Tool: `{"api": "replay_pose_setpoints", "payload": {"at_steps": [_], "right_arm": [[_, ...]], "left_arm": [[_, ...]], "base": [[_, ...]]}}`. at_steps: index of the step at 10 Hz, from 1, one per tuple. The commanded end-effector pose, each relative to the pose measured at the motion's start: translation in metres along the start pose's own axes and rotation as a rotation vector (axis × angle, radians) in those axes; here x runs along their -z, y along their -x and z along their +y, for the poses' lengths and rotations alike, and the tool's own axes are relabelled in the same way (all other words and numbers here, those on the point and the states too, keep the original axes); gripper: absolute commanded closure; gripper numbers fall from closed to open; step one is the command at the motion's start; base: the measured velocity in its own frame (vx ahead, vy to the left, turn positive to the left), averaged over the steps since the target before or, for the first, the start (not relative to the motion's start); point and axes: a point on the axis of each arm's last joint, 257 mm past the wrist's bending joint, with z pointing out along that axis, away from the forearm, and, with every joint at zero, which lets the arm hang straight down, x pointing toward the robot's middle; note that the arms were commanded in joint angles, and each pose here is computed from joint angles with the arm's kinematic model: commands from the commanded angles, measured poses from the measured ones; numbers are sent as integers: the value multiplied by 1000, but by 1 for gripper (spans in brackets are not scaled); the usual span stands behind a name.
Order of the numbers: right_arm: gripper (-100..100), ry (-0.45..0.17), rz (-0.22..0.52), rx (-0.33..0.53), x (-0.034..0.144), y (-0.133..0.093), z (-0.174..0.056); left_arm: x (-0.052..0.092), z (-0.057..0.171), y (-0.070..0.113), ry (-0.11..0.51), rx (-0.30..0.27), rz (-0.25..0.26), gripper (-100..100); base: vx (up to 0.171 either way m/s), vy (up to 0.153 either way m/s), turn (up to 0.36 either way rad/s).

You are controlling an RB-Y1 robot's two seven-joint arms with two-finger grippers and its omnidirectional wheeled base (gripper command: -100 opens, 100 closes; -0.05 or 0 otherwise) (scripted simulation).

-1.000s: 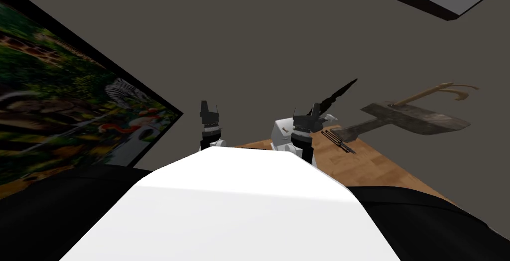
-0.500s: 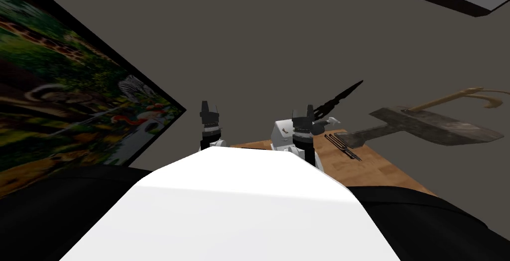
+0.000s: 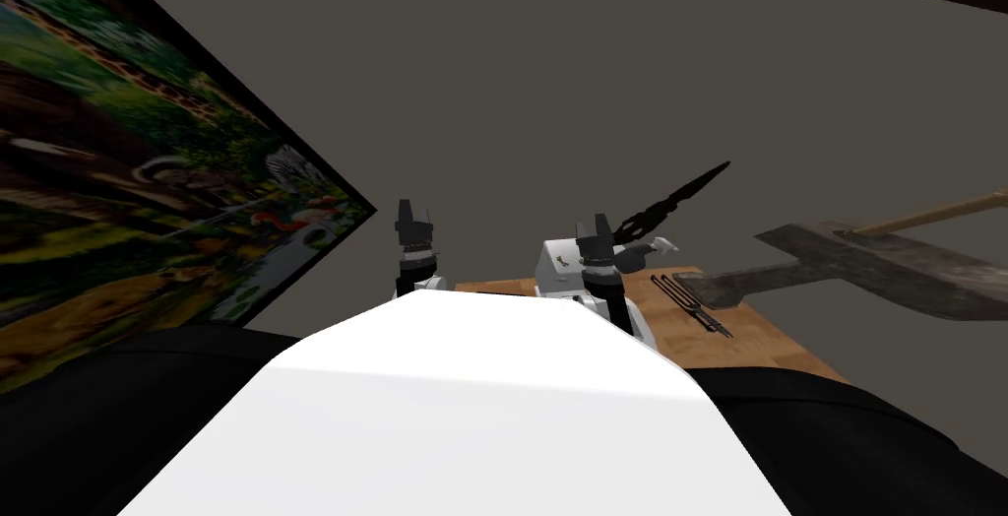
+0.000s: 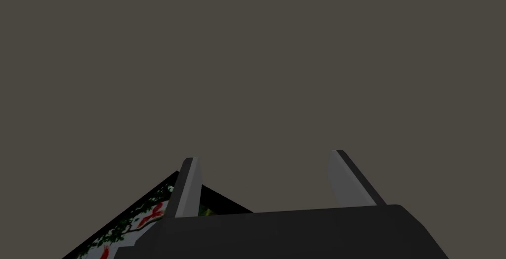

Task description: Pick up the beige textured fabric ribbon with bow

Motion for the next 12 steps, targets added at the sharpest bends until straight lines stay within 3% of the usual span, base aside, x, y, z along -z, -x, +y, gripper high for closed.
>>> {"api": "replay_pose_setpoints", "payload": {"at_steps": [1,12], "right_arm": [[-100,-32,49,52,5,-3,-12],[-100,-196,340,312,43,-10,-73]], "left_arm": [[0,0,0,0,0,0,0],[0,0,0,0,0,0,0]], "base": [[-16,-56,212],[-12,-33,107]]}}
